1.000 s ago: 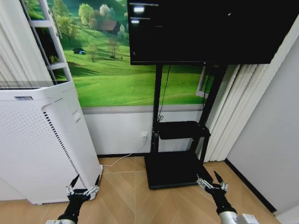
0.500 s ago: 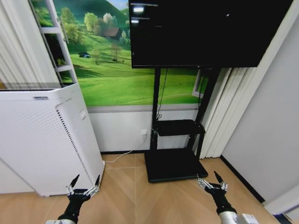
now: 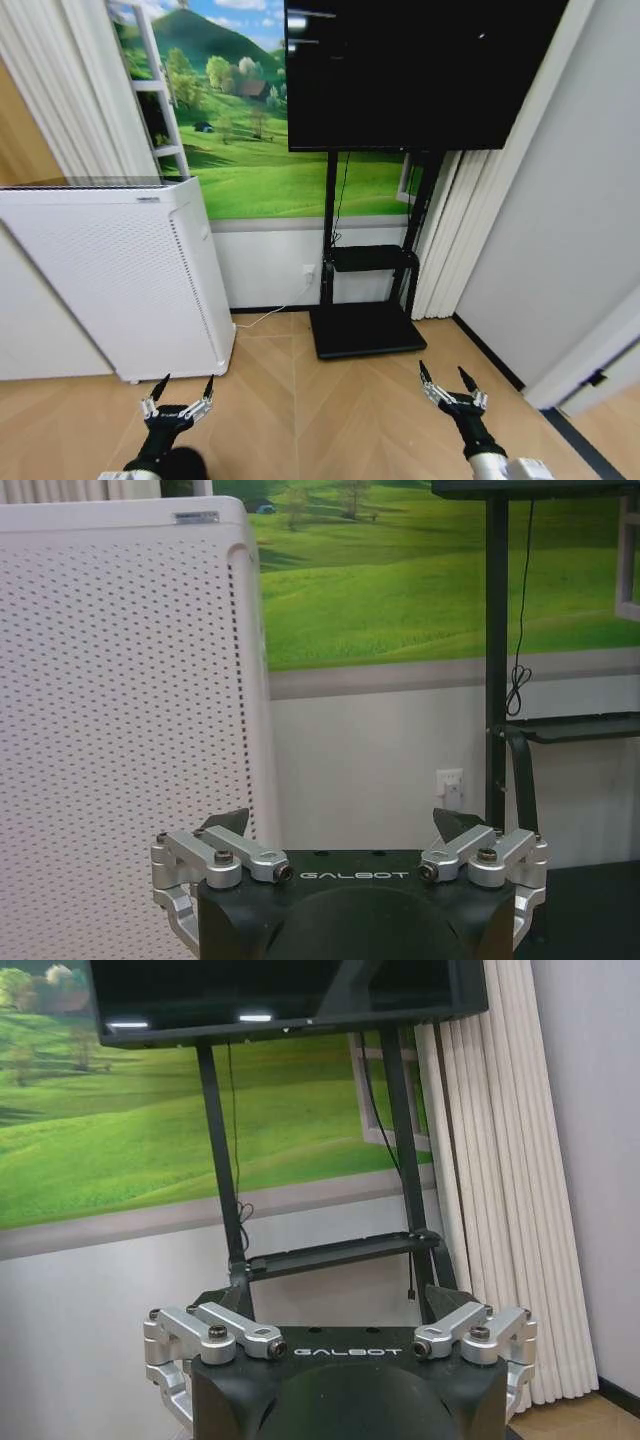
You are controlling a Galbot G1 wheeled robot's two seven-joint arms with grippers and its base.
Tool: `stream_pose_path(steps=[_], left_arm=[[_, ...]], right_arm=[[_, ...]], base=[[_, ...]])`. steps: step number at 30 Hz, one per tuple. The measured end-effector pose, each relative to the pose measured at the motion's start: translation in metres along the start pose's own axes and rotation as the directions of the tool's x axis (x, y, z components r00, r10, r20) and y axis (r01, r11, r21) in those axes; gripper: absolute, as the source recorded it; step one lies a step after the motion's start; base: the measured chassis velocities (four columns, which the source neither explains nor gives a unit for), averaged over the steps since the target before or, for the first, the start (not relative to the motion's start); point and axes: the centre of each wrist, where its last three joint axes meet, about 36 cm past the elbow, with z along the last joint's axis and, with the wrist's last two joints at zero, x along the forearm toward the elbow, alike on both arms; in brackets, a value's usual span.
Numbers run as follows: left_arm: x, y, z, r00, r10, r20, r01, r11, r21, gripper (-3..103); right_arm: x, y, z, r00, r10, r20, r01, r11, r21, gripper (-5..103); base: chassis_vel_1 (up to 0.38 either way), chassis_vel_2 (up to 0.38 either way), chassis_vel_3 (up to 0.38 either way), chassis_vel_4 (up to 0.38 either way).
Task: Pick up the trash bin and place the garbage on the floor into it.
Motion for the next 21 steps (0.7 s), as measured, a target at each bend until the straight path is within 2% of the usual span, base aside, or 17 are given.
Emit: stream_pose_path(steps=[4, 8, 21], left_arm=[[0.0, 0.0001, 0.0, 1.0, 0.0, 0.0, 0.0, 1.0, 0.0, 100], [0.0, 0.0001, 0.0, 1.0, -0.001, 0.0, 0.001, 1.0, 0.0, 100], [0.0, 0.0, 0.0, 1.0, 0.0, 0.0, 0.0, 1.0, 0.0, 100]], right_arm=[[0.0002, 0.0, 0.0, 1.0, 0.0, -0.001, 0.0, 1.0, 0.0, 100], [0.0002, 0.0001, 0.0001, 1.0, 0.0, -0.001, 0.0, 1.0, 0.0, 100], [-0.0002, 0.0, -0.0001, 1.0, 0.0, 0.001, 0.0, 1.0, 0.0, 100]], base=[[0.384, -0.013, -0.373, 0.027], [0.181, 0.111, -0.233, -0.049], [-0.035, 0.007, 0.037, -0.011]])
